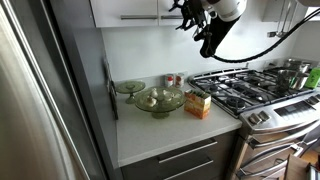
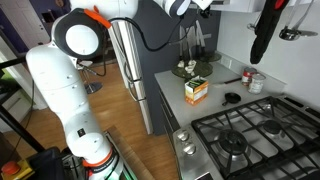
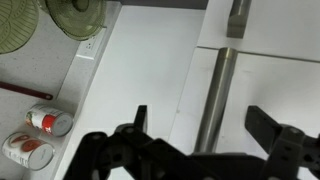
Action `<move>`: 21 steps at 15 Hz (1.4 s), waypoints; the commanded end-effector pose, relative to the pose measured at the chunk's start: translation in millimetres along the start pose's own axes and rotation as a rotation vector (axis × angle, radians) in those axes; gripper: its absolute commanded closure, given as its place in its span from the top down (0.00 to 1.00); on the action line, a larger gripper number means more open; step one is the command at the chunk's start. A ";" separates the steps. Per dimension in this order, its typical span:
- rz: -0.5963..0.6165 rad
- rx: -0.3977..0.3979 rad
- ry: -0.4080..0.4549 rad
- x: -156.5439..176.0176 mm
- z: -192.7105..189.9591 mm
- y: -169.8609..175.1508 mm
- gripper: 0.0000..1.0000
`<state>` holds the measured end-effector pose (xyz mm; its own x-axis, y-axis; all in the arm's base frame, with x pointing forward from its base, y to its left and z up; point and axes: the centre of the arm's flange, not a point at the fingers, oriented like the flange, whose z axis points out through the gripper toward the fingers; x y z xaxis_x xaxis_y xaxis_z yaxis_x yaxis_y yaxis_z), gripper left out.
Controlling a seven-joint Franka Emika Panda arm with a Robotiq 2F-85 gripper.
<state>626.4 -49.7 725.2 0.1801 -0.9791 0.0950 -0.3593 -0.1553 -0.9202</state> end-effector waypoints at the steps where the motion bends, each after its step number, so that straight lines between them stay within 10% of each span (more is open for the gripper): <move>1: 0.032 -0.057 -0.010 0.3 9.3 -16.8 1.00; 21: -0.015 -0.503 -0.186 1.1 -18.3 -3.4 1.00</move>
<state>624.7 -43.6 753.4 0.2734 -0.9619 0.0063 -0.6802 -0.1980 -0.7058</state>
